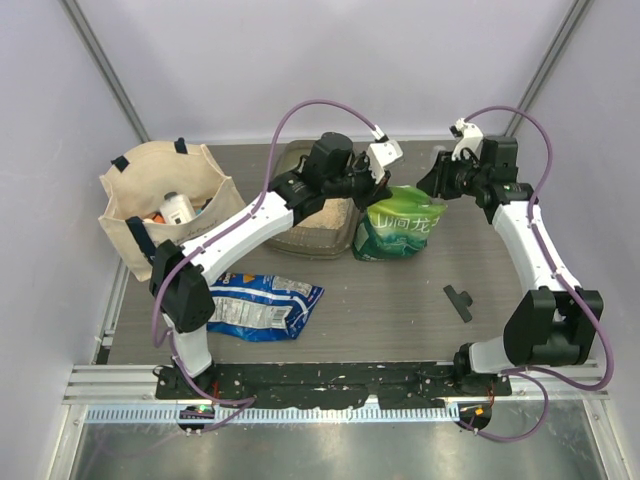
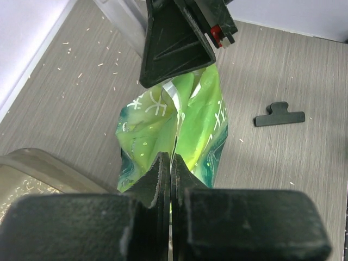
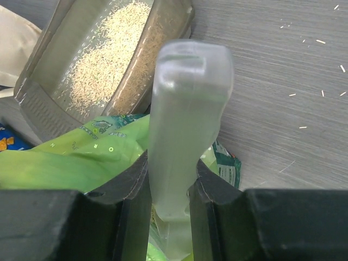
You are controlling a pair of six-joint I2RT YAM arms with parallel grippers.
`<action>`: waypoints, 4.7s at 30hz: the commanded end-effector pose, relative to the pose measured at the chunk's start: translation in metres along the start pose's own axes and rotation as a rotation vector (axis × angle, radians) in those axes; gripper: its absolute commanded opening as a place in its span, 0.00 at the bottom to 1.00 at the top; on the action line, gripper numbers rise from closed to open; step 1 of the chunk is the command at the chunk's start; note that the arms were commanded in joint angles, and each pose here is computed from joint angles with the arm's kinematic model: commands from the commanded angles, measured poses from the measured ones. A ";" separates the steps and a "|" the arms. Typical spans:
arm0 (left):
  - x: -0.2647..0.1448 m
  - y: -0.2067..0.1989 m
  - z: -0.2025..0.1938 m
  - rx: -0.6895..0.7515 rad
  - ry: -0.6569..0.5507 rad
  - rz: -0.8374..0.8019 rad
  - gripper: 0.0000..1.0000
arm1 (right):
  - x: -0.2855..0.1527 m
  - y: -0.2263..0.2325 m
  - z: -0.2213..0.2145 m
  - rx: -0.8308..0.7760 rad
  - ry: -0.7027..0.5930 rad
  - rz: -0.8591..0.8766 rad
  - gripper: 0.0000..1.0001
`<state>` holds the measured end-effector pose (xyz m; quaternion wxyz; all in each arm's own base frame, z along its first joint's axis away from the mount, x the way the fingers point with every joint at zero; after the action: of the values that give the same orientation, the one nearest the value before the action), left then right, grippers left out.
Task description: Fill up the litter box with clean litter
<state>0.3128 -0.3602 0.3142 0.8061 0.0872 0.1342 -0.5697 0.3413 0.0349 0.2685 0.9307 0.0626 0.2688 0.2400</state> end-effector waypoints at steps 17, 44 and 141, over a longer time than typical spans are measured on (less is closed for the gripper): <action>-0.039 0.026 0.060 -0.140 -0.249 0.323 0.00 | -0.070 0.033 0.048 -0.195 -0.097 -0.053 0.01; -0.035 0.019 0.053 -0.209 -0.246 0.255 0.00 | 0.023 0.042 -0.083 0.042 0.035 -0.246 0.01; -0.185 0.034 -0.001 0.032 -0.079 0.551 0.72 | 0.188 0.077 0.122 0.126 -0.089 0.253 0.01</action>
<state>0.2907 -0.1929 0.3549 0.9265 0.1112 0.1044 -0.3440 0.5092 0.1855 0.2792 0.8451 0.2819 0.2964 0.3443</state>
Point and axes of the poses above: each gripper's point midway between its finger pads, its own x axis out along the fingers, its own y axis along the line the jaws close on, z = x × y, the point moved 8 cm from there along -x, back along the fingers, and after that the axes turned 4 degrees about -x, right-handed, at the moved point
